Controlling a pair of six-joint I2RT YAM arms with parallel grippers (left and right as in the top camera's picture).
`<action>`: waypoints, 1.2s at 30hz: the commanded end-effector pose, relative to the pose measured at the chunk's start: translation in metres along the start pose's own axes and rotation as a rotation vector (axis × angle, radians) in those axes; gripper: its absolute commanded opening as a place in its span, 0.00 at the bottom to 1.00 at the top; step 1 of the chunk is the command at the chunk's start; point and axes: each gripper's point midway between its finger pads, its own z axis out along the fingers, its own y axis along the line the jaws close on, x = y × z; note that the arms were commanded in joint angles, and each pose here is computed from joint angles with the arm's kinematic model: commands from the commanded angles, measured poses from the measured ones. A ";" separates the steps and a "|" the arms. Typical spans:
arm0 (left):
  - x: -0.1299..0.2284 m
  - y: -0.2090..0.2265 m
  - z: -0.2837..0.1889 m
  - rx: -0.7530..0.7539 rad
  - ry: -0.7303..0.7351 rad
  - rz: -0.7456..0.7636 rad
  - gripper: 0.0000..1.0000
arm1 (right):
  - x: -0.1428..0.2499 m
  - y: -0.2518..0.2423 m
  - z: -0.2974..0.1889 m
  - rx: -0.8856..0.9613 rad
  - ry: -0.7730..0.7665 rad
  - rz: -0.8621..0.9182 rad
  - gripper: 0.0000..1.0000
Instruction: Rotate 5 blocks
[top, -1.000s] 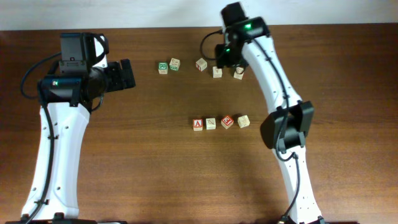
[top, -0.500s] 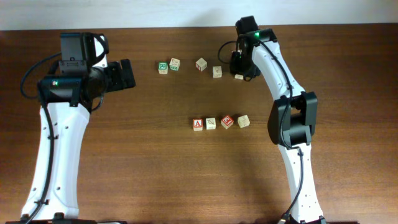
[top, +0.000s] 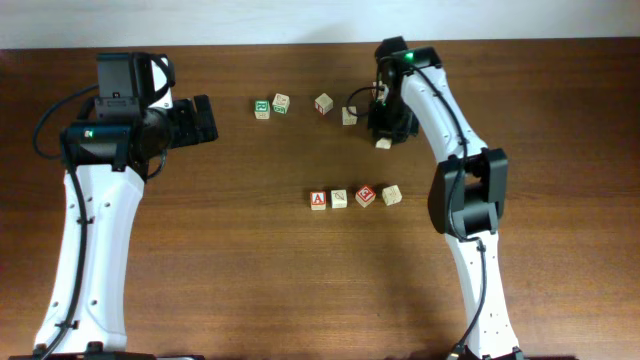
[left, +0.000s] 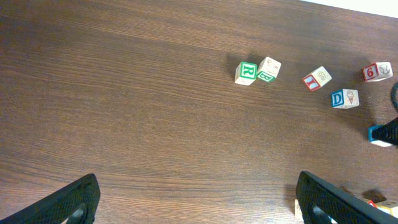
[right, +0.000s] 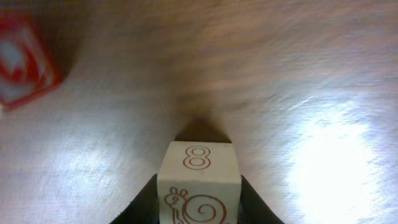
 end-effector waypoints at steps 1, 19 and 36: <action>-0.003 0.001 -0.002 -0.006 -0.010 -0.009 0.99 | 0.040 0.054 0.016 -0.040 0.086 -0.128 0.24; -0.003 0.001 -0.002 -0.006 -0.010 -0.009 0.99 | 0.158 0.173 0.032 0.022 0.159 -0.328 0.29; -0.003 0.001 -0.002 -0.006 -0.010 -0.009 0.99 | 0.135 0.186 -0.033 -0.072 0.057 -0.296 0.53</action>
